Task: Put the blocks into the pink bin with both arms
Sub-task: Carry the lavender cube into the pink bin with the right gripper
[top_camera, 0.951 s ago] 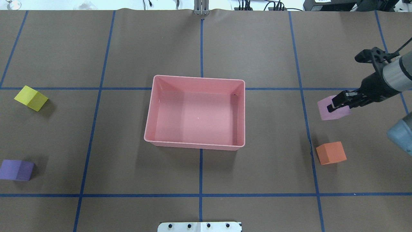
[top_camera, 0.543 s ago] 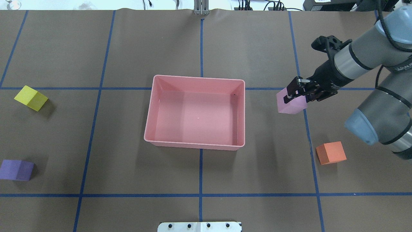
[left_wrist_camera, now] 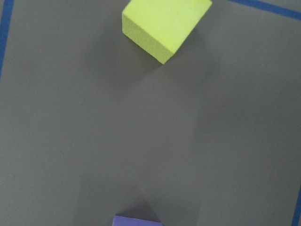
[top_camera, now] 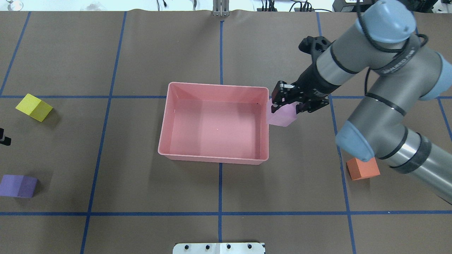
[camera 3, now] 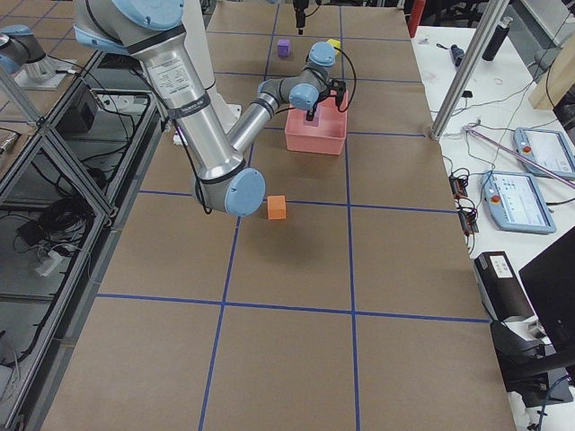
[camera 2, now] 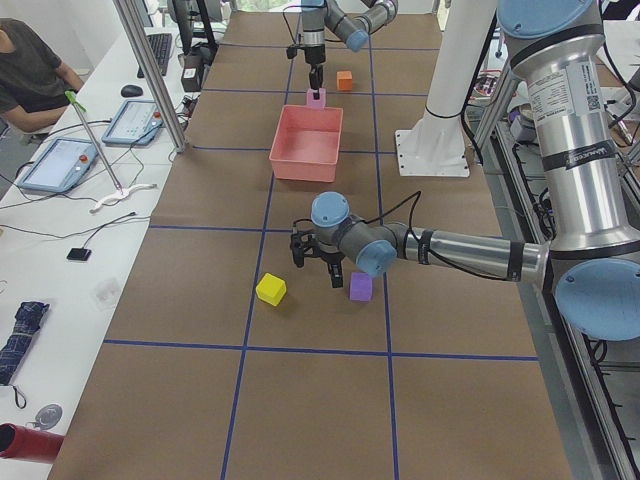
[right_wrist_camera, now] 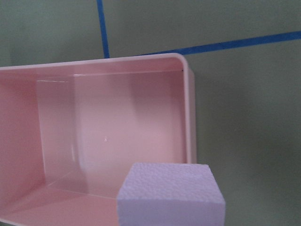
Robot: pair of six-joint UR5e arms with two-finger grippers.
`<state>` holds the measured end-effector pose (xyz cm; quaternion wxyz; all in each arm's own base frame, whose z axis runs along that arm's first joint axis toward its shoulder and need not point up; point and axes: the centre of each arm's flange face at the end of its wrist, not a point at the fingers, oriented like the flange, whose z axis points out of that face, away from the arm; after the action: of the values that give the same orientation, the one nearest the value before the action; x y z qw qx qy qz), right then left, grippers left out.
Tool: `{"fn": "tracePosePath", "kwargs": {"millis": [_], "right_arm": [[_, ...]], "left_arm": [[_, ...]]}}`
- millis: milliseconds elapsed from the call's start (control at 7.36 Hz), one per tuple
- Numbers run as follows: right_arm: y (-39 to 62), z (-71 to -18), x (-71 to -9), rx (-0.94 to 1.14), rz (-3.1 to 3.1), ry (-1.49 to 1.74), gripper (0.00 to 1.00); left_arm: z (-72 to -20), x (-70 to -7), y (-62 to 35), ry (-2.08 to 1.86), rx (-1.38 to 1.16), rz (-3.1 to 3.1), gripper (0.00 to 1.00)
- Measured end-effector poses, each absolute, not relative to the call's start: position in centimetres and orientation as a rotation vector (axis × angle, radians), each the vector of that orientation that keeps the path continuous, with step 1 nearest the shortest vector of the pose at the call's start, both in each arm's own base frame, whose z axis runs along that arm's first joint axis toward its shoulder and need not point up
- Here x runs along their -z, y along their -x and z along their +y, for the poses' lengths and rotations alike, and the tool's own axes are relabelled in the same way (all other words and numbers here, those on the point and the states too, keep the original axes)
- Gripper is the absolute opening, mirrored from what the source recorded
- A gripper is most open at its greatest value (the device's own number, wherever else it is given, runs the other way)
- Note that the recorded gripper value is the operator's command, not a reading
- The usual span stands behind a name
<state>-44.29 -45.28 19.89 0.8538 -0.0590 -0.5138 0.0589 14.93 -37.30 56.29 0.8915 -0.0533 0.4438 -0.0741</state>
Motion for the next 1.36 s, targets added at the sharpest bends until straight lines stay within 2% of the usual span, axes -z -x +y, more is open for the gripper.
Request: {"fn": "tracePosePath", "kwargs": {"millis": [679, 815, 951, 1086, 1358], "right_arm": [[49.8, -44.2, -20.3, -0.171, -1.019, 0.104, 0.00], [50.3, -44.3, -20.7, -0.170, -1.010, 0.101, 0.05], [50.5, -44.4, -20.9, -0.169, -1.004, 0.099, 0.61], [50.6, -44.5, -21.1, -0.170, -1.000, 0.099, 0.99], [50.7, -44.7, -21.1, -0.191, -0.991, 0.070, 0.99]], "left_arm": [[-33.5, -58.7, -17.1, 0.185, 0.112, 0.879, 1.00], [-33.4, -58.7, -18.2, 0.189, 0.092, 0.874, 1.00], [-33.5, -58.7, -19.4, 0.187, 0.068, 0.869, 1.00], [-33.5, -58.9, -20.4, 0.180, 0.046, 0.858, 1.00], [-33.3, -59.7, -21.2, 0.169, 0.025, 0.833, 1.00]]}}
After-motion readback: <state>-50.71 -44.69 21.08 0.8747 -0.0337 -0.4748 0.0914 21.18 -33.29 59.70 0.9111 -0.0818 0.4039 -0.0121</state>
